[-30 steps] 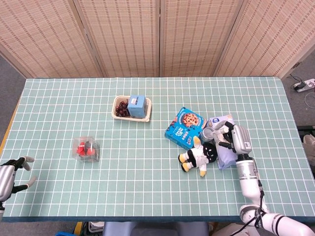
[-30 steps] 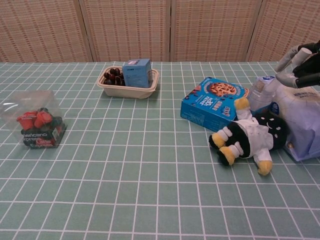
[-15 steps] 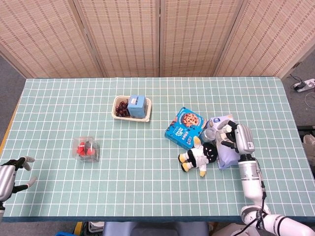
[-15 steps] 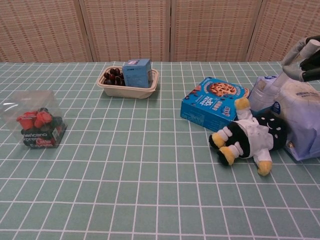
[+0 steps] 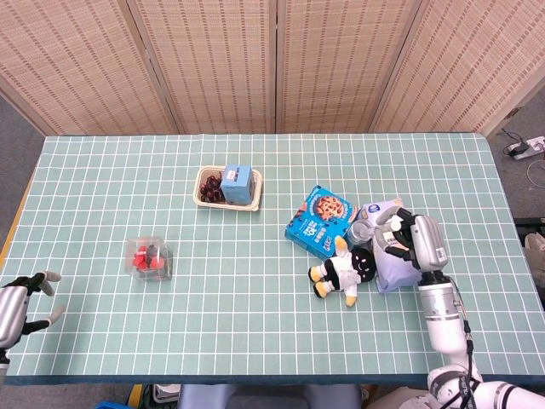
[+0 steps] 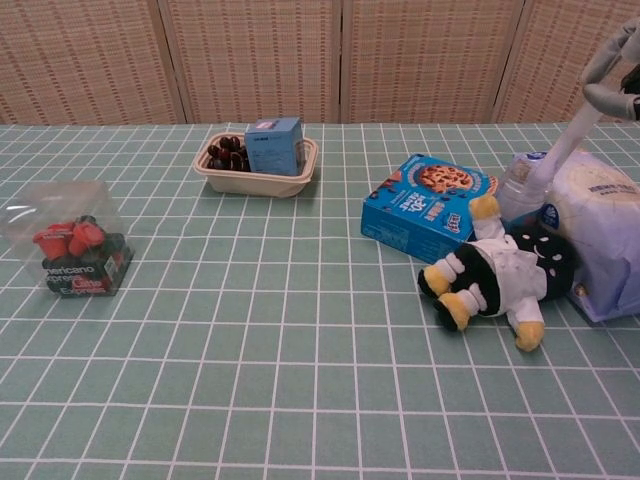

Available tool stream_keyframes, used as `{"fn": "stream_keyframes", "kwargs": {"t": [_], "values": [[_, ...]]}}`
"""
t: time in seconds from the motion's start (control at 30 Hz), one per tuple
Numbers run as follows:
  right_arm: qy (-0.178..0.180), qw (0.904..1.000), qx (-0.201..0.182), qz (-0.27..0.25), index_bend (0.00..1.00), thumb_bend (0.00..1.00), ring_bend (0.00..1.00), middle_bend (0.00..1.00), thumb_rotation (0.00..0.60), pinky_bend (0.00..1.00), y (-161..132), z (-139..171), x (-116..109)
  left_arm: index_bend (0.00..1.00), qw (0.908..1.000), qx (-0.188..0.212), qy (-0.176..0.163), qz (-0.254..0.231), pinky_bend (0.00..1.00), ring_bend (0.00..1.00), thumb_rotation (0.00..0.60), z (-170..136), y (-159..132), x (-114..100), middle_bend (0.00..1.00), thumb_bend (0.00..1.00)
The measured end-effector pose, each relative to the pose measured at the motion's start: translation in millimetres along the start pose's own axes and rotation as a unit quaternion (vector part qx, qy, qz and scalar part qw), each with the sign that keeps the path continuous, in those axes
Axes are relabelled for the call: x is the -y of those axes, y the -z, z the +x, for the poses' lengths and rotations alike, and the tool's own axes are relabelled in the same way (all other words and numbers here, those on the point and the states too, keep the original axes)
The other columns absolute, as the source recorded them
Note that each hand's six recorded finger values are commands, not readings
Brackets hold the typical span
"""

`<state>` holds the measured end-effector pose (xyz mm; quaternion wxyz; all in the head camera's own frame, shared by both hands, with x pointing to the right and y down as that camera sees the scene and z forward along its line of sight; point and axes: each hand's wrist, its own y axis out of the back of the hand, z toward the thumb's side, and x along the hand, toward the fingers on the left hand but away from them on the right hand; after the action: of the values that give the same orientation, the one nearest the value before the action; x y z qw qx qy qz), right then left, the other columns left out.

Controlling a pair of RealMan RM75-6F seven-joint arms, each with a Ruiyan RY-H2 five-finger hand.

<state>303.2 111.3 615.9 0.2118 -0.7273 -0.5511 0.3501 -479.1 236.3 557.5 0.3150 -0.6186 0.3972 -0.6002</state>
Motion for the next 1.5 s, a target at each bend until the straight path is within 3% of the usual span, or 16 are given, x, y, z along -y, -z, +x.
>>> {"fn": "stream_keyframes", "kwargs": {"t": [0.6, 0.83, 1.1, 1.2, 1.37, 1.5], "values": [[-0.014, 0.9953, -0.08, -0.053, 0.67, 0.43, 1.0, 1.0, 0.6, 1.0, -73, 19, -38, 0.46, 1.0, -0.001, 0.003, 0.002, 0.55, 0.44, 0.6, 1, 0, 1, 0.51, 0.22], [-0.055, 0.9903, -0.076, -0.102, 0.68, 0.44, 1.0, 1.0, 0.6, 1.0, -71, 13, -23, 0.46, 1.0, -0.002, 0.001, -0.002, 0.55, 0.44, 0.6, 1, 1, 0, 0.51, 0.22], [-0.106, 0.9909, -0.069, -0.047, 0.68, 0.45, 1.0, 1.0, 0.6, 1.0, -52, -2, 8, 0.46, 1.0, -0.004, 0.0, -0.005, 0.55, 0.44, 0.6, 1, 3, -2, 0.51, 0.22], [-0.117, 0.9893, -0.069, -0.052, 0.68, 0.45, 1.0, 1.0, 0.6, 1.0, -53, -5, 17, 0.46, 1.0, -0.005, -0.001, -0.005, 0.55, 0.44, 0.6, 1, 3, -2, 0.51, 0.22], [-0.12, 0.9841, -0.077, -0.106, 0.69, 0.45, 1.0, 1.0, 0.6, 1.0, -57, -6, 21, 0.46, 1.0, -0.006, -0.002, -0.007, 0.55, 0.44, 0.6, 0, 4, -3, 0.51, 0.22], [-0.115, 0.9706, -0.088, -0.192, 0.69, 0.45, 1.0, 1.0, 0.6, 1.0, -60, -8, 18, 0.46, 1.0, -0.005, -0.004, -0.007, 0.55, 0.44, 0.6, 0, 4, -4, 0.51, 0.22]]}}
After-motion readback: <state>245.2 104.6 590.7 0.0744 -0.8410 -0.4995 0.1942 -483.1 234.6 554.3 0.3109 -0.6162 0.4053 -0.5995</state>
